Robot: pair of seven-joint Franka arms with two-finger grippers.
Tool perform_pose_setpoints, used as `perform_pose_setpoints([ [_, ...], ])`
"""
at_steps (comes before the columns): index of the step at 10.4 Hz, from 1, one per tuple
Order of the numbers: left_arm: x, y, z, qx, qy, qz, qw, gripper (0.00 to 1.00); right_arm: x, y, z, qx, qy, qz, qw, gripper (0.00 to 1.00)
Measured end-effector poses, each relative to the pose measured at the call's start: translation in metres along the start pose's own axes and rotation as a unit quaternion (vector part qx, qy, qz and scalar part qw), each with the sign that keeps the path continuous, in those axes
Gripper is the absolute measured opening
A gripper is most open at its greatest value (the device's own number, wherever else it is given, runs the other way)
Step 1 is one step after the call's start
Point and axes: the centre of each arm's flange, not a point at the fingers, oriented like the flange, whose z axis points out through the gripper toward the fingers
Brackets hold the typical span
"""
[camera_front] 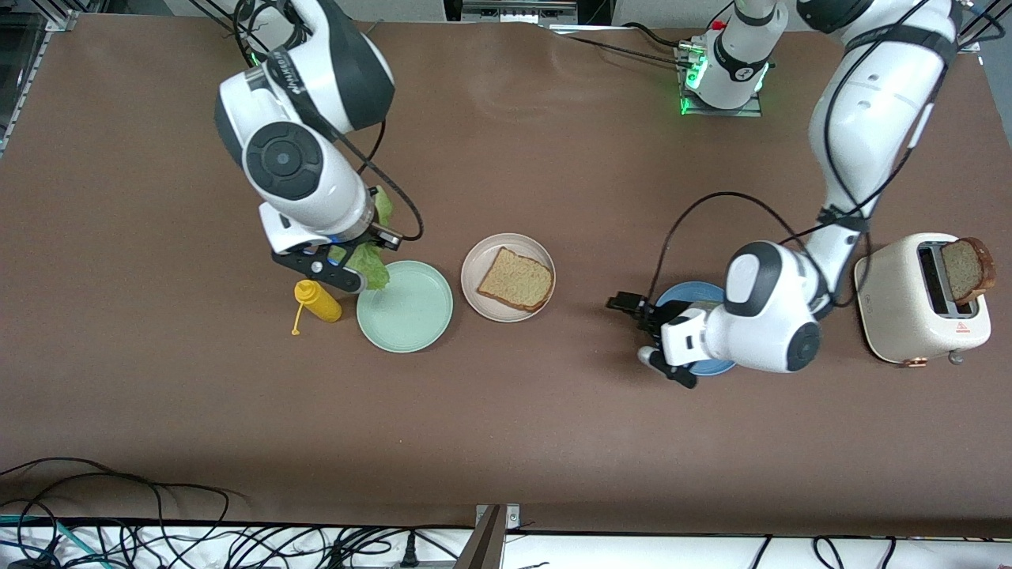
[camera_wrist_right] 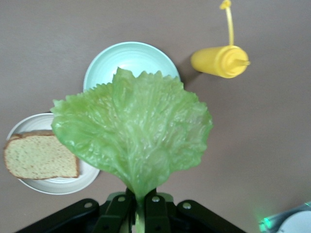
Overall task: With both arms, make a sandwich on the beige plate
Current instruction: 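Place lettuce on the toast with the right gripper while the left gripper retreats, then open the right gripper and withdraw it from the sandwich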
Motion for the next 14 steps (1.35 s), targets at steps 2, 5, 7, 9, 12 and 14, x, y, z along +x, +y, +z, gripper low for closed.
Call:
perform_pose_setpoints([
  [2, -0.022, -0.004, -0.067, 0.106, -0.017, 0.014, 0.994, 1.00, -0.007, -0.026, 0.020, 0.018, 0.015, 0.017, 1.000, 0.09],
  [5, -0.053, -0.006, -0.144, 0.180, -0.008, 0.002, 0.984, 1.00, -0.034, -0.082, 0.077, 0.037, 0.029, 0.025, 0.999, 0.09],
  [7, -0.066, 0.000, -0.176, 0.208, 0.002, -0.002, 0.978, 1.00, -0.045, -0.107, 0.109, 0.052, 0.036, 0.032, 0.997, 0.09],
  [9, -0.079, 0.014, -0.205, 0.229, 0.016, -0.007, 0.973, 1.00, -0.052, -0.123, 0.130, 0.066, 0.044, 0.025, 0.997, 0.09],
  [12, -0.110, 0.026, -0.262, 0.278, 0.048, -0.035, 0.959, 1.00, -0.073, -0.153, 0.165, 0.100, 0.058, 0.022, 0.993, 0.09],
  [14, -0.128, 0.039, -0.285, 0.290, 0.064, -0.048, 0.954, 1.00, -0.081, -0.165, 0.186, 0.114, 0.063, 0.023, 0.991, 0.09],
])
